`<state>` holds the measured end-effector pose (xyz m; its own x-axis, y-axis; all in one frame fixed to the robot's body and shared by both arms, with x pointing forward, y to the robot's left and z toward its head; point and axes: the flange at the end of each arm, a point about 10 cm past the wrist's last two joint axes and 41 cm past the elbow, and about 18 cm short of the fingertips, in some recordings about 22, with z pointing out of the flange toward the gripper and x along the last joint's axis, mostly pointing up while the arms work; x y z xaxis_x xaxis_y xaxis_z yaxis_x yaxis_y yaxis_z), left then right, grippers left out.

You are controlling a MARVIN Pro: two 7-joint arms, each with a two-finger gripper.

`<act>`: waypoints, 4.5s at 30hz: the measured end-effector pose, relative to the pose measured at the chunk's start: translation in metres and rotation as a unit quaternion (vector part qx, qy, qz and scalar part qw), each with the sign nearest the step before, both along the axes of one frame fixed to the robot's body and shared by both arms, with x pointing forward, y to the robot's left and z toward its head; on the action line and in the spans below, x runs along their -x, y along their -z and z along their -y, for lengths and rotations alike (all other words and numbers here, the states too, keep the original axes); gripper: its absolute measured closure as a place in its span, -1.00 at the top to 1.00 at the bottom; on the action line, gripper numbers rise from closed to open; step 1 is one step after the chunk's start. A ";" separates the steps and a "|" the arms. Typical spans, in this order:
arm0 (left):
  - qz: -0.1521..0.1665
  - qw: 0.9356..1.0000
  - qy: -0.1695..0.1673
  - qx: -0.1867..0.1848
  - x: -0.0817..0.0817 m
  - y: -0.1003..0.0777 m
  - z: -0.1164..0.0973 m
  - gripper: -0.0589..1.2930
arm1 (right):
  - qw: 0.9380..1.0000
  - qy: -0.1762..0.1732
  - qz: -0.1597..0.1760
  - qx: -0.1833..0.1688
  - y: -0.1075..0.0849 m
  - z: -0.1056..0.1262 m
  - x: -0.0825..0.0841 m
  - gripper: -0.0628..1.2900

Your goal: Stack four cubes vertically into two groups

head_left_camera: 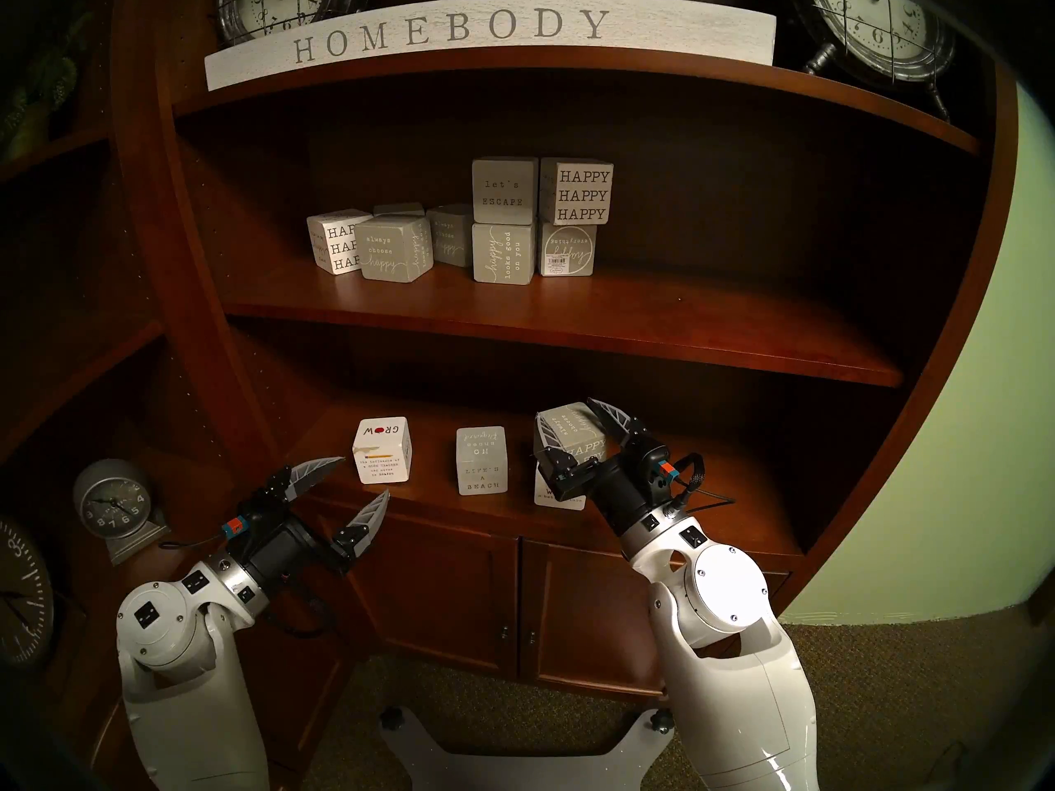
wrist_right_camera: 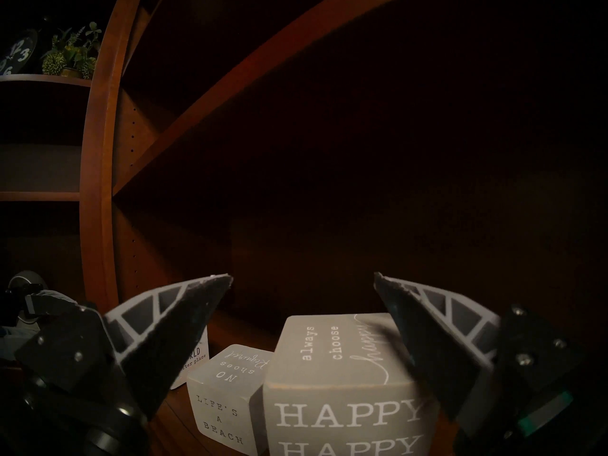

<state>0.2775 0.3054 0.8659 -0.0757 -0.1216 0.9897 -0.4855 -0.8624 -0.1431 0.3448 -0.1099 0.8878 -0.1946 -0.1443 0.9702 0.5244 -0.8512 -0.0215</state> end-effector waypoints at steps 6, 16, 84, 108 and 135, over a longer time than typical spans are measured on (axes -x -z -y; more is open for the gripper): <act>0.000 1.000 0.000 0.000 0.000 0.000 0.000 0.90 | 1.000 -0.017 0.018 0.007 -0.006 0.011 0.014 0.89; 0.000 1.000 0.000 0.000 0.000 0.000 0.000 0.90 | 0.995 -0.074 0.056 0.027 -0.021 0.032 0.049 0.89; -0.032 0.992 -0.108 -0.056 -0.102 0.002 0.049 0.90 | 0.948 -0.305 0.036 0.084 0.063 0.144 0.116 0.89; -0.039 0.969 -0.245 -0.021 -0.113 -0.007 0.075 0.90 | 0.949 -0.302 0.038 0.081 0.062 0.144 0.116 0.89; -0.044 0.956 -0.288 0.019 -0.112 0.011 0.072 0.90 | 0.950 -0.301 0.036 0.079 0.062 0.144 0.115 0.89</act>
<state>0.3891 0.2336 0.8546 0.0776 -0.0818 0.9936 0.0630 -0.9942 -0.0868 0.2295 -0.2540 0.8260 -0.1901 -0.1053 0.9761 0.9125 -0.3857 0.1361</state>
